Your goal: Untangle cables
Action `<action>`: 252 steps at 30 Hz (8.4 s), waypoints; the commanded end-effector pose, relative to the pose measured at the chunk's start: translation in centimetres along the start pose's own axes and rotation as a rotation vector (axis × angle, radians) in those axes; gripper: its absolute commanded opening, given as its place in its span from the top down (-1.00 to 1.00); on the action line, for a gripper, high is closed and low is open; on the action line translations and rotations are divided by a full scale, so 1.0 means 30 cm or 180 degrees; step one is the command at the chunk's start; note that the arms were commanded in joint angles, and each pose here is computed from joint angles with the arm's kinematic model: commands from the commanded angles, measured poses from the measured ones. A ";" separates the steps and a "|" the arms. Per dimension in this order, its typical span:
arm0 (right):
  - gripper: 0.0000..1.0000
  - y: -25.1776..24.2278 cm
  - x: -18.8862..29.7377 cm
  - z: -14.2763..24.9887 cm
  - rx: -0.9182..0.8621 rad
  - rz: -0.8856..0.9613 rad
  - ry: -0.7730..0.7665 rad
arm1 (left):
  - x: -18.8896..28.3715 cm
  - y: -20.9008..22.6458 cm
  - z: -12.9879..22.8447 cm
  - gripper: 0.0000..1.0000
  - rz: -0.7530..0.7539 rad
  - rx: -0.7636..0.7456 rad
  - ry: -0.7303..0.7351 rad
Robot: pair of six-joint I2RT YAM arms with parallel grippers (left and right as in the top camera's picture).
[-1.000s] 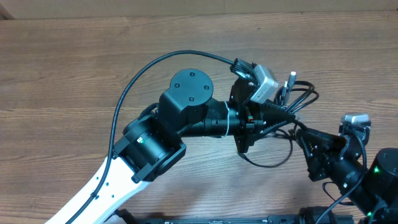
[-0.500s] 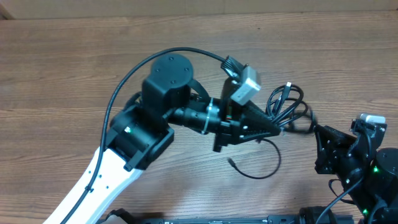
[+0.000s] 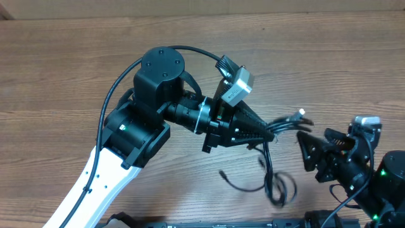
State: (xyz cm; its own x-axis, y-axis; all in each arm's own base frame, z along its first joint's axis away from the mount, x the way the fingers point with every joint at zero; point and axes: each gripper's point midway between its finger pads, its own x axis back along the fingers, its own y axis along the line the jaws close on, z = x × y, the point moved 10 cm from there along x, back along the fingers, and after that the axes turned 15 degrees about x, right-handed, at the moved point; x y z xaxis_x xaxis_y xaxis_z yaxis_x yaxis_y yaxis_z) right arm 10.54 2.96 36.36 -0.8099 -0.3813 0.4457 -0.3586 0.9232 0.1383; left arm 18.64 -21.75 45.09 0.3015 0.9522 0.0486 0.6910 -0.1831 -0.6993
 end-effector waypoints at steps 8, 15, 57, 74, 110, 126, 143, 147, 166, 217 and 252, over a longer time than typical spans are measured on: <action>-0.74 0.102 0.039 -0.048 0.0237 -0.1314 -0.0331 | 0.013 0.011 -0.024 0.92 -0.0451 -0.0105 -0.0296; -0.79 0.117 0.046 -0.051 0.0275 -0.1530 -0.0361 | 0.014 0.005 -0.042 0.92 -0.0479 -0.0222 -0.0395; 0.93 0.029 -0.049 -0.050 0.0091 -0.0668 -0.0347 | -0.060 0.025 0.019 0.91 -0.0606 -0.0033 -0.0152; 0.93 0.005 -0.057 -0.018 -0.0016 -0.0359 -0.0137 | 0.071 0.195 0.027 0.92 -0.2631 0.0783 -0.0987; 0.93 0.007 -0.111 -0.023 -0.0107 -0.0681 0.0059 | -0.038 0.224 0.135 -1.00 -0.1640 -0.1336 0.0789; 0.93 0.009 -0.111 -0.017 -0.0125 -0.0713 0.0095 | -0.193 0.418 0.126 -0.99 -0.1448 -0.1472 0.0916; 0.93 -0.013 -0.141 0.026 -0.0264 -0.0538 0.0484 | -0.149 0.284 0.000 0.92 -0.1005 -0.1058 0.0083; 0.92 -0.007 -0.144 0.045 -0.0321 -0.0638 0.0635 | -0.087 0.295 -0.056 0.92 -0.1203 -0.1086 -0.0216; 0.93 0.058 -0.116 0.062 -0.0238 -0.1545 0.0681 | 0.114 0.583 -0.065 0.74 -0.3384 -0.0002 -0.0850; 0.92 0.055 -0.130 -0.039 0.0096 -0.1597 0.0035 | 0.043 0.393 0.131 -0.99 -0.1761 -0.1005 0.0875; 0.93 0.050 -0.133 -0.050 0.0157 -0.1531 -0.0035 | -0.034 0.357 0.154 0.36 -0.1199 -0.1033 0.0939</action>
State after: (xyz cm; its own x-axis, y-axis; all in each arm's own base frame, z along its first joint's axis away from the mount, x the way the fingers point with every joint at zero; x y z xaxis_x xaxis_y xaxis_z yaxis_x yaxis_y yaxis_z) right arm 13.95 5.94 35.92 -0.5492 -0.7622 0.3427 -0.7085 0.6421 0.2927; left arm 23.59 -22.54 33.95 0.0647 0.8608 0.5049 0.9259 0.1370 -0.3522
